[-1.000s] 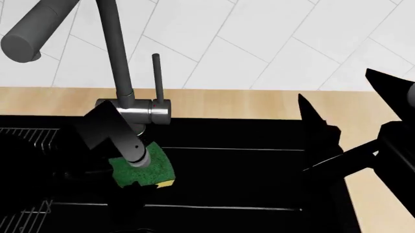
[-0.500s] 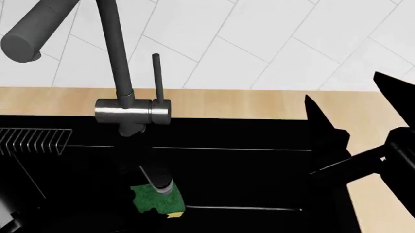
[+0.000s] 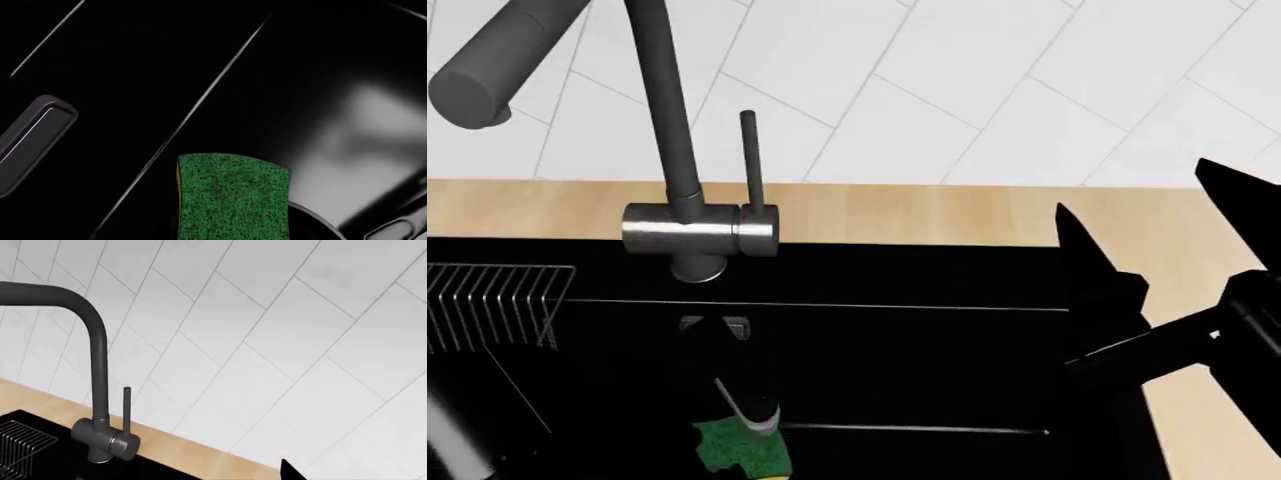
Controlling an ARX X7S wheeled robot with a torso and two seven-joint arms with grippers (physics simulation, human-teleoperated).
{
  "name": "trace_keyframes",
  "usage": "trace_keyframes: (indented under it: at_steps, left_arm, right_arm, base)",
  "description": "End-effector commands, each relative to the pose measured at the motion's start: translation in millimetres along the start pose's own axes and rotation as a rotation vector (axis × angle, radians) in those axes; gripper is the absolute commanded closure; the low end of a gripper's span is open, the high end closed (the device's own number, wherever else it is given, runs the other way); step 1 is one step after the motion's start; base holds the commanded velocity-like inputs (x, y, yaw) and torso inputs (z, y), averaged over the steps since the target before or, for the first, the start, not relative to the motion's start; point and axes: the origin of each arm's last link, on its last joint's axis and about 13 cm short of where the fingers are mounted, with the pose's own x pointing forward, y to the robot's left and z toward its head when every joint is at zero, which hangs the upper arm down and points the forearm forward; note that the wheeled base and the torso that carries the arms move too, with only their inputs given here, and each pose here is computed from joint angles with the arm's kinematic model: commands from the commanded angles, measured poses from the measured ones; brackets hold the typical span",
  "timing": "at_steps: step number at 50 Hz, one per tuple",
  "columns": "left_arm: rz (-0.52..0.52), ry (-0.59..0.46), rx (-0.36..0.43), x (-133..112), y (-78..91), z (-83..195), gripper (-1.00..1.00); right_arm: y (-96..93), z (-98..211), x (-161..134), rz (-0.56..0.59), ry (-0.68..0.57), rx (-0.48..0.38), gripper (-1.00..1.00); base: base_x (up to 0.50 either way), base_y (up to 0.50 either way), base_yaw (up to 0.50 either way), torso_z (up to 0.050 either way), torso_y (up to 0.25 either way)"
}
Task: Pick the pan and sponge and place them into the sink. Then turn on the water.
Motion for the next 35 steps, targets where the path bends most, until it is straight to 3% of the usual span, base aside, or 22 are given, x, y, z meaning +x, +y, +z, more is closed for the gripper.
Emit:
trace_keyframes:
  at_steps: [1, 8, 9, 23, 35]
  left_arm:
    - [-0.028, 0.038, -0.006, 4, -5.1, -7, 1.00]
    - [-0.032, 0.065, -0.007, 4, -5.3, -9, 1.00]
    - [-0.031, 0.070, -0.007, 4, -5.4, -10, -1.00]
    - [-0.009, 0.021, -0.007, -6, -5.2, -2, -1.00]
    - [0.091, -0.175, -0.016, -37, -7.9, 14, -1.00]
  right_arm:
    - [0.4, -3, 0, 0.000, 0.008, 0.008, -1.00]
    - [0.1, -5, -1, 0.001, 0.013, 0.020, -1.00]
    - [0.1, -5, -2, 0.001, 0.014, 0.022, -1.00]
    - [2.6, -8, 2, 0.006, 0.021, 0.033, -1.00]
    - [6.4, -16, 10, 0.023, 0.031, 0.052, -1.00]
  base:
    - [0.00, 0.00, 0.00, 0.000, 0.000]
    - [0.00, 0.00, 0.00, 0.000, 0.000]
    - [0.00, 0.00, 0.00, 0.000, 0.000]
    - [0.00, 0.00, 0.00, 0.000, 0.000]
    - [0.00, 0.00, 0.00, 0.000, 0.001]
